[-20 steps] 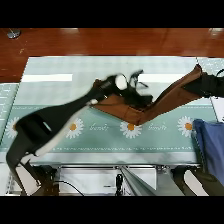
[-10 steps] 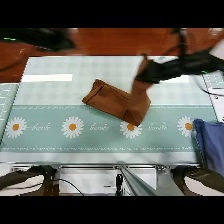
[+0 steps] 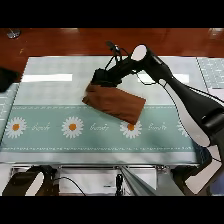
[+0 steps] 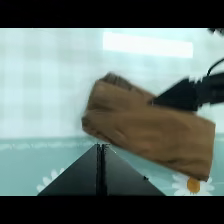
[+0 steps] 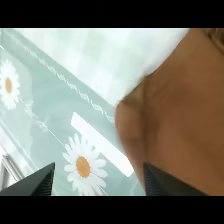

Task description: Fold the shirts.

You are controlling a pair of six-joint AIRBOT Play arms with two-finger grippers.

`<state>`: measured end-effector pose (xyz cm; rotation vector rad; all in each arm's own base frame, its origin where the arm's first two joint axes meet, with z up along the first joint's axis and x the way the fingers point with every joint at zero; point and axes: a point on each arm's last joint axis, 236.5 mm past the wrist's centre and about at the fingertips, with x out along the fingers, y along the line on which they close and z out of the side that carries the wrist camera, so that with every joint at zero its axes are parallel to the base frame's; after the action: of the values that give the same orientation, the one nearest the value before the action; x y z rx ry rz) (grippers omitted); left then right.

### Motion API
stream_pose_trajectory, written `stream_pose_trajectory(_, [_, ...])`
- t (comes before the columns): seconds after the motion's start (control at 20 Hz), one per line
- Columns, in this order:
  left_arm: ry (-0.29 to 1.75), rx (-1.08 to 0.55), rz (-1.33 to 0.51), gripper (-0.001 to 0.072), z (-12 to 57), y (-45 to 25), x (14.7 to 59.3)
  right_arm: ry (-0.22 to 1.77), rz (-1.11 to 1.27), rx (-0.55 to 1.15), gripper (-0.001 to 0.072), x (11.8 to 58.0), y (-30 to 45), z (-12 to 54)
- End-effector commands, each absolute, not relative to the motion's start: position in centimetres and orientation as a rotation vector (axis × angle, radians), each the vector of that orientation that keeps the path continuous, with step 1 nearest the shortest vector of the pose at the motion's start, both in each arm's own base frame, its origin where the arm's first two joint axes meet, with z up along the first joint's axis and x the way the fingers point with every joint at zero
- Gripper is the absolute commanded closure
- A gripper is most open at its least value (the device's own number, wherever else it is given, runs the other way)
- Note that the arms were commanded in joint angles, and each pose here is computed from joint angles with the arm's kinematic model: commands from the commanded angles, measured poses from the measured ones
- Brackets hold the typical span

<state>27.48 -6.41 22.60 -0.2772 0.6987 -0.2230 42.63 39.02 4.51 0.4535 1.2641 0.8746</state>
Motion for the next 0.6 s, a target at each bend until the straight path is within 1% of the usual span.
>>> stream_pose_trajectory(0.0, [0.771,-0.325,-0.177,0.0683,15.6,-5.9,25.7,1.282,0.902,0.499,0.008,43.6,36.3,6.6])
stream_pose_trajectory(0.1, [0.839,-0.361,-0.156,0.0683,12.4,-5.9,25.6,1.283,0.903,0.459,0.008,43.2,29.1,10.9])
stream_pose_trajectory(0.15, [0.859,-0.369,-0.15,0.0683,11.2,-5.9,25.6,1.289,0.865,0.375,0.0081,42.4,24.3,12.5])
stream_pose_trajectory(0.2, [0.873,-0.384,-0.153,0.0682,10.3,-6.1,25.5,1.313,0.753,0.261,0.008,41.4,19.0,12.9])
stream_pose_trajectory(0.25, [0.884,-0.405,-0.162,0.0683,9.7,-6.5,25.4,1.333,0.573,0.155,0.008,40.5,13.2,12.8])
stream_pose_trajectory(0.3, [0.888,-0.425,-0.17,0.0683,9.2,-6.8,25.4,1.303,0.347,0.17,0.0081,40.1,7.9,12.9])
stream_pose_trajectory(0.4, [0.895,-0.477,-0.188,0.0683,8.2,-7.7,25.5,1.183,0.145,0.267,0.0081,38.0,2.9,11.5])
stream_pose_trajectory(0.5, [0.905,-0.515,-0.196,0.0683,7.1,-8.2,25.5,1.122,0.021,0.439,0.0082,34.4,1.9,6.4])
stream_pose_trajectory(0.55, [0.913,-0.529,-0.194,0.0682,6.4,-8.3,25.4,1.111,-0.005,0.545,0.0082,32.7,2.8,3.3])
